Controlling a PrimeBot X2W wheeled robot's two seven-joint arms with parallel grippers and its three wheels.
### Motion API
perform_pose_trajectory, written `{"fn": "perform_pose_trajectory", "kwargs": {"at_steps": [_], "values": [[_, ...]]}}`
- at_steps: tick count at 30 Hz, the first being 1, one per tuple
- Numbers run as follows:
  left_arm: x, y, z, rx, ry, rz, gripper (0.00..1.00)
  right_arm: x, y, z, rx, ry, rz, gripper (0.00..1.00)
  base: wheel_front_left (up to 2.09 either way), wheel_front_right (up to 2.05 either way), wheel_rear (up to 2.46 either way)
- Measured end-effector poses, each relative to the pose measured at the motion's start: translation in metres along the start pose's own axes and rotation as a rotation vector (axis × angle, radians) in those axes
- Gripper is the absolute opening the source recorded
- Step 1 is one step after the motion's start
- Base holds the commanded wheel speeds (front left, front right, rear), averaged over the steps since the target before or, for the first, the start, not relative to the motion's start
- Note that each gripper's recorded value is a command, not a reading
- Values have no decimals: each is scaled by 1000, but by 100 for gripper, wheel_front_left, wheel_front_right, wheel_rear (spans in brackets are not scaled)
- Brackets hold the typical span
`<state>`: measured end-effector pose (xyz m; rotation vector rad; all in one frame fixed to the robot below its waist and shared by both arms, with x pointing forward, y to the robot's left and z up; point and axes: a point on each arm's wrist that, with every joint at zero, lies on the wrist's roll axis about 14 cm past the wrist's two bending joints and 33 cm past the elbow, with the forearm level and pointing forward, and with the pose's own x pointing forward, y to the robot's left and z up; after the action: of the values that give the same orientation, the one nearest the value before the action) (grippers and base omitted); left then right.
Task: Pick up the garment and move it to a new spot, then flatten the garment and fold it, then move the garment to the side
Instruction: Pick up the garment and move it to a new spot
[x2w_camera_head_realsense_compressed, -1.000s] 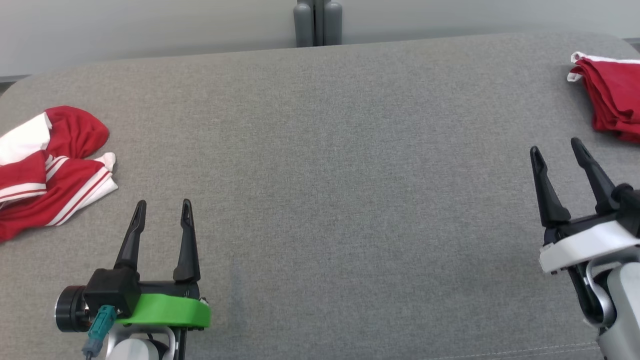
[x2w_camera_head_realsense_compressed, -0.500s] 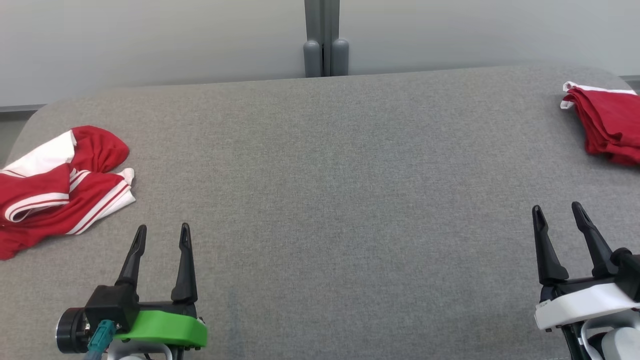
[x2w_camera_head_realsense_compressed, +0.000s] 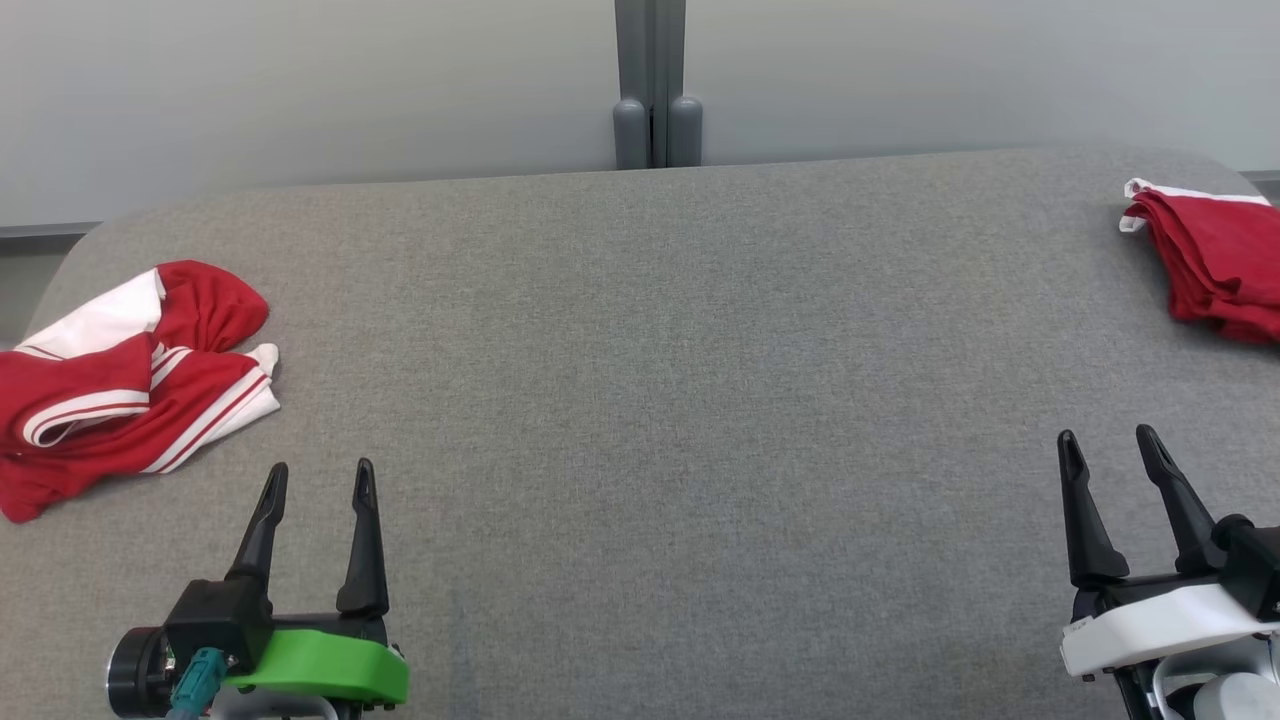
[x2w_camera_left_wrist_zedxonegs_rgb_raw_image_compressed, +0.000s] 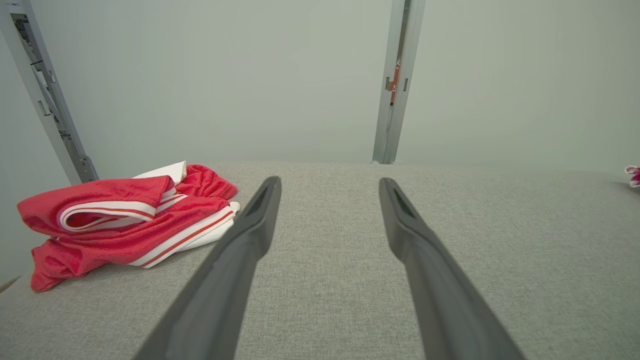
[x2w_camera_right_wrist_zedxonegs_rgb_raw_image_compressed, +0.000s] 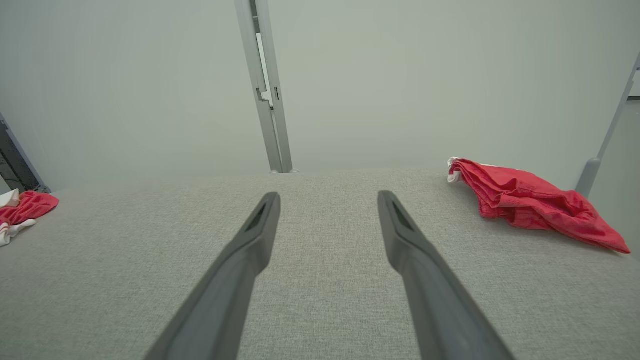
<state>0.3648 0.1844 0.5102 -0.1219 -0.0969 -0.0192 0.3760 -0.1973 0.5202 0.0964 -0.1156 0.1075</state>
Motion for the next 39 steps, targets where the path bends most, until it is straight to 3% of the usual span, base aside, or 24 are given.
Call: {"fn": "perform_pose_trajectory", "kwargs": {"at_steps": [22, 39], "values": [[-2, 9, -2, 7, 7, 22, 100, 4, 8, -8, 9, 21, 23, 100, 0, 0, 0], [-30, 54, 7, 35, -6, 176, 100, 32, 55, -22, 37, 47, 160, 100, 0, 0, 0]]}}
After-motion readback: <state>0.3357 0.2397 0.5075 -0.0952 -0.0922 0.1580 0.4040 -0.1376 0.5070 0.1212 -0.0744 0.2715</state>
